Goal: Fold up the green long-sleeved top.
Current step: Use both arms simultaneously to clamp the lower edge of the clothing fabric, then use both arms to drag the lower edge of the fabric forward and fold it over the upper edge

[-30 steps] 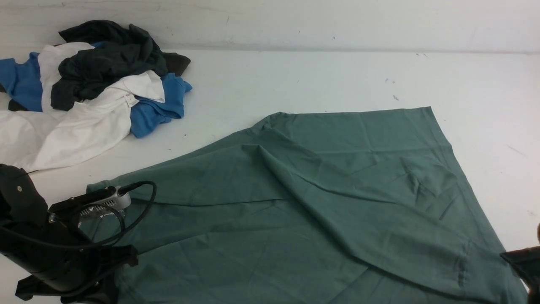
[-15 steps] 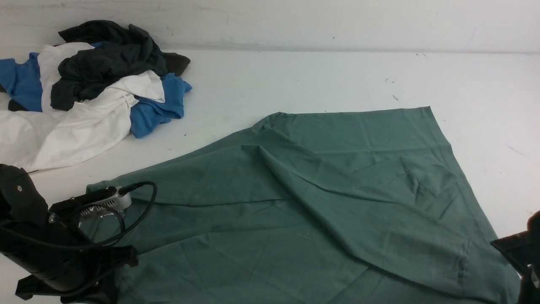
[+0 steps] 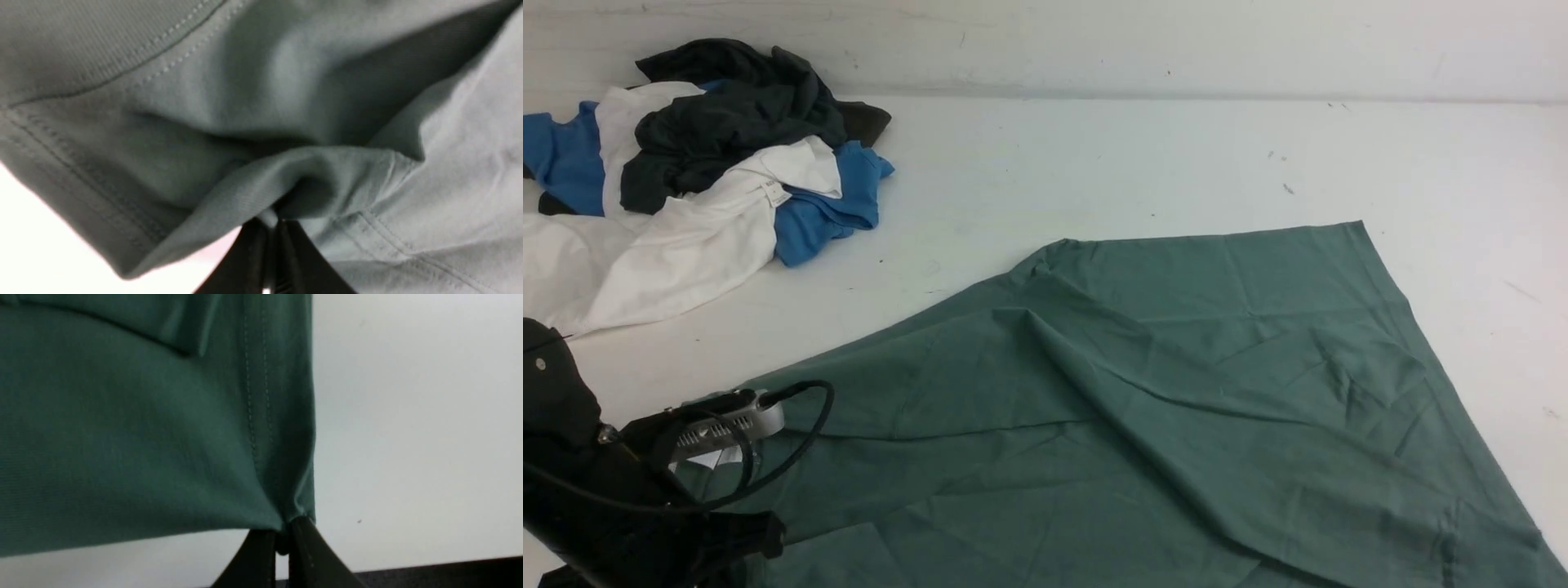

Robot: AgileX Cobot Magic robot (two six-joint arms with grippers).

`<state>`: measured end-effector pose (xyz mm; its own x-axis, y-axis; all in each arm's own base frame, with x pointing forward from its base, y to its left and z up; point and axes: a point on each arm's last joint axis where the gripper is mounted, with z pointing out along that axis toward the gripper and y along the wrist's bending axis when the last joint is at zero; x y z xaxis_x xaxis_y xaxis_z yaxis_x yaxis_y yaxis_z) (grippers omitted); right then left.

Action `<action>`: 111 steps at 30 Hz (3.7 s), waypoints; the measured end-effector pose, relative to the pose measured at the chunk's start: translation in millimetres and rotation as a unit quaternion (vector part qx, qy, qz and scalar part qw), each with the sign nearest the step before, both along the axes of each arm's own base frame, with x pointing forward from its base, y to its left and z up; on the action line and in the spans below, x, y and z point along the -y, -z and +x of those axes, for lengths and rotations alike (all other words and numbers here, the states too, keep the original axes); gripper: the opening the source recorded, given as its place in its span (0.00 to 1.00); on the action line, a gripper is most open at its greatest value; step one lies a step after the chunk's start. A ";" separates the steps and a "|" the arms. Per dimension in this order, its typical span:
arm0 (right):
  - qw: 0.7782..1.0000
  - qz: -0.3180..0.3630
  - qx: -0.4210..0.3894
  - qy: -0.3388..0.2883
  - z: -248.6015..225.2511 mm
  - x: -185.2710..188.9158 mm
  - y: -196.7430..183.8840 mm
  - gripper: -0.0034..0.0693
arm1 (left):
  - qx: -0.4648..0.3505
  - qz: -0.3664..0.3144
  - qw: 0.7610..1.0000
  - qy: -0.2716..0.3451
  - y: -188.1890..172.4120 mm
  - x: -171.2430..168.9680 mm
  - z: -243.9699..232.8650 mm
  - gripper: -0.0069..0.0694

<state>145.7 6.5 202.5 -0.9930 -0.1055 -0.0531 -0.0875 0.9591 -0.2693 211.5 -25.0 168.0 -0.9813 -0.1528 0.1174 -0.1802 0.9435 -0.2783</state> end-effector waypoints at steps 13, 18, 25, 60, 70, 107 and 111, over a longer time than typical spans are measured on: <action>0.988 0.015 0.155 0.001 32.8 -3.9 -93.7 0.07 | 0.068 -0.029 0.997 0.006 -63.1 5.1 2.4 0.10; 0.981 0.018 0.191 -0.017 69.8 -11.9 -131.0 0.07 | 0.118 -0.029 0.993 -0.008 -86.7 4.9 21.4 0.10; 0.976 0.018 0.215 -0.032 142.6 -27.8 -159.0 0.07 | 0.159 -0.038 0.986 -0.019 -118.1 5.9 65.8 0.10; 0.965 0.044 0.255 0.045 375.3 -17.5 -22.9 0.07 | 0.158 -0.080 0.953 -0.246 -38.9 -19.6 187.0 0.10; 0.948 0.061 0.310 0.032 393.7 -20.4 -1.2 0.19 | 0.201 -0.072 0.944 -0.252 -41.3 -17.6 194.3 0.20; 0.975 0.199 0.085 0.059 359.5 34.1 34.1 0.83 | 0.151 -0.093 0.976 -0.123 -39.9 -24.2 177.5 0.50; 0.975 0.203 0.075 0.057 360.8 33.5 45.5 0.87 | 0.151 -0.093 0.976 -0.123 -39.9 -24.2 177.5 0.50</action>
